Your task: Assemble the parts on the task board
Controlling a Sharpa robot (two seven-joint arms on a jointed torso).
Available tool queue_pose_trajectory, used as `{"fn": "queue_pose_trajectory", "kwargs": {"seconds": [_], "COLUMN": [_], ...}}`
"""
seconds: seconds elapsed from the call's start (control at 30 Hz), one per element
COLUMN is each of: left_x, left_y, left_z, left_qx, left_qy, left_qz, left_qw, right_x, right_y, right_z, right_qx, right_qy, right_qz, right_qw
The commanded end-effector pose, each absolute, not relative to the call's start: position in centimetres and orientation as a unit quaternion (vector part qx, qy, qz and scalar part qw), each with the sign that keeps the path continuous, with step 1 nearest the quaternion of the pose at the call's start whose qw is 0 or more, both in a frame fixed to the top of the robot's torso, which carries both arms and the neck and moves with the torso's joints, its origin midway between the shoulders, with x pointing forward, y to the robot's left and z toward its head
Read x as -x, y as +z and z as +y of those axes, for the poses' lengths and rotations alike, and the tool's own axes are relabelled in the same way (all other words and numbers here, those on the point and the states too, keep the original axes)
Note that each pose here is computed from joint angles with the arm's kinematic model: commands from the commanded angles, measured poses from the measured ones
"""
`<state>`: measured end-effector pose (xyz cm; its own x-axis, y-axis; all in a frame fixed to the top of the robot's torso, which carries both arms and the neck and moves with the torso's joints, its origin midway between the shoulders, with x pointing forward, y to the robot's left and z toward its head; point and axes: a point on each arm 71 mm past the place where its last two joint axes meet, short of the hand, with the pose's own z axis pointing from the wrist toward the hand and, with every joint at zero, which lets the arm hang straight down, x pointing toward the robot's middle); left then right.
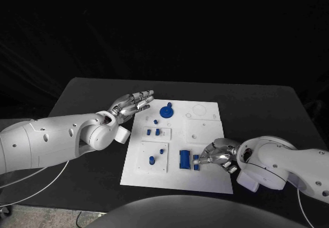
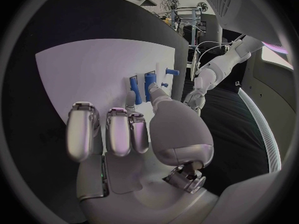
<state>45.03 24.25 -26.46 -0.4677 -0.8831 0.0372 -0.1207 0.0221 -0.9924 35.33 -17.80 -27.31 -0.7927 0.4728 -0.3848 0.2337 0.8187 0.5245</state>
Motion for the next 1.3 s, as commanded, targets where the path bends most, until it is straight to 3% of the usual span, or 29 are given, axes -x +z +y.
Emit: {"fn": "queue_pose_trajectory", "kwargs": {"seconds": [0.03, 0.33, 0.67, 1.0, 1.3], "left_x": [-45.0, -44.9, -44.9, -44.9, -44.9], "left_y": [-26.4, -26.5, -26.4, -26.4, -26.5], "left_z": [24.0, 24.0, 24.2, 24.3, 24.2], "left_qx": [0.391, 0.391, 0.392, 0.391, 0.392], "left_qy": [-0.583, -0.583, -0.582, -0.583, -0.583], "left_qz": [0.636, 0.636, 0.635, 0.634, 0.634], "left_qw": [0.322, 0.321, 0.323, 0.325, 0.324], "right_x": [-35.4, -35.4, -35.4, -35.7, -35.4], "right_y": [-27.1, -26.8, -25.5, -24.4, -25.0], "right_z": [-17.7, -17.7, -18.3, -18.8, -18.9], "right_qx": [-0.175, -0.176, -0.157, -0.039, 0.025], "right_qy": [0.238, 0.249, 0.288, 0.319, 0.310], "right_qz": [0.913, 0.908, 0.875, 0.839, 0.839], "right_qw": [0.280, 0.288, 0.356, 0.440, 0.447]}}
